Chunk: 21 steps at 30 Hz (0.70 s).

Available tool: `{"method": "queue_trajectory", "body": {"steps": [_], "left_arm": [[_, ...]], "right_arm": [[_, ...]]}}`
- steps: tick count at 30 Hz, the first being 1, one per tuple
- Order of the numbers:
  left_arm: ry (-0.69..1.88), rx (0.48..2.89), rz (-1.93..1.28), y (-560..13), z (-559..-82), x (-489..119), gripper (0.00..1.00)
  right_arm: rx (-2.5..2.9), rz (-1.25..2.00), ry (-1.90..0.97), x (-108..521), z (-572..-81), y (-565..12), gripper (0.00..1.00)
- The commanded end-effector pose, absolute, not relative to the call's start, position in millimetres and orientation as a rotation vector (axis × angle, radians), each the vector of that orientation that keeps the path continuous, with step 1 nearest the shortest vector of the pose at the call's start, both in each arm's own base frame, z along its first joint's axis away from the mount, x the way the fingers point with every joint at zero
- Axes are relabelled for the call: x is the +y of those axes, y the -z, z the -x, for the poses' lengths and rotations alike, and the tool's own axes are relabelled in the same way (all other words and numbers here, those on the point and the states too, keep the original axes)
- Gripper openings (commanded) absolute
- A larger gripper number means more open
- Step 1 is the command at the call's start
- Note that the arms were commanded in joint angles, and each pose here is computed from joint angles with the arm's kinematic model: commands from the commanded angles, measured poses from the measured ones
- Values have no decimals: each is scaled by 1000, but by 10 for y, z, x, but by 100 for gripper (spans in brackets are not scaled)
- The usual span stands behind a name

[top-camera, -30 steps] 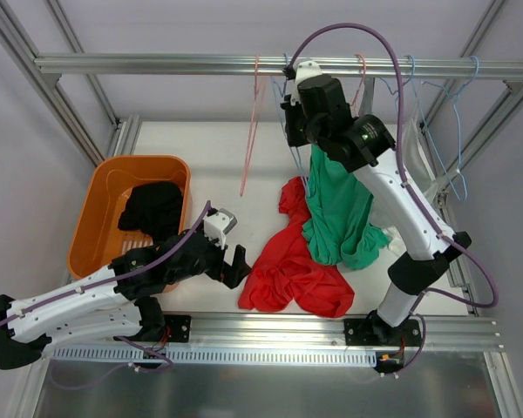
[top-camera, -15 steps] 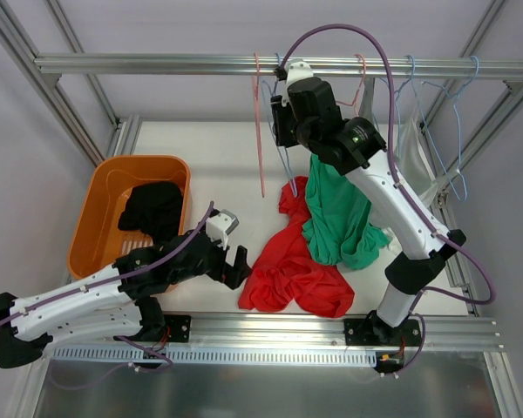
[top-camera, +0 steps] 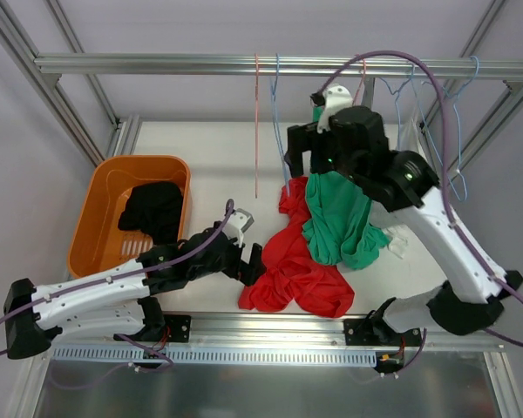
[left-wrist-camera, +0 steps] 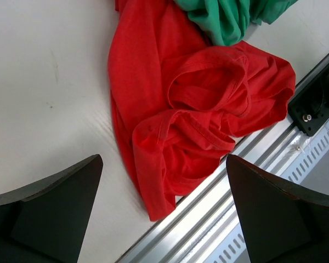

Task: Remove the tank top from the hanger

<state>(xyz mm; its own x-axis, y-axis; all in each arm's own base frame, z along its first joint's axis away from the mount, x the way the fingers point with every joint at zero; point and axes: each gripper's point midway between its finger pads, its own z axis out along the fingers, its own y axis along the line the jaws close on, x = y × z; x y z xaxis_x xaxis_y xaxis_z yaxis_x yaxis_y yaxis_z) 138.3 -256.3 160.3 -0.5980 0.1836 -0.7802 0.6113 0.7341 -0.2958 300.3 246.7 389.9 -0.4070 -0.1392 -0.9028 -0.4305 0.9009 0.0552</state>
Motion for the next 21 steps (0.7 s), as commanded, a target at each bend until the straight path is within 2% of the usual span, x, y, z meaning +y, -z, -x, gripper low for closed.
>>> {"method": "queue_trajectory", "body": {"steps": [1, 6, 13, 18, 21], "left_arm": [[832, 2089, -601, -1640, -1409, -2872, 99], [843, 2044, -615, -1497, -1551, -3169, 99], [732, 2029, -625, -1152, -1879, -3558, 99], [680, 2025, -619, -976, -2080, -3817, 99], [658, 2093, -645, -647, -2088, -3934, 99]], "right_arm": [[1848, 429, -484, 2258, -2582, -4330, 99], [1781, 530, -638, 2040, -2008, -4289, 99], [1667, 685, -885, 1898, -1261, -4245, 99], [1625, 688, -918, 1718, -1030, -4173, 99], [1611, 686, -922, 1629, -942, -4164, 100]]}}
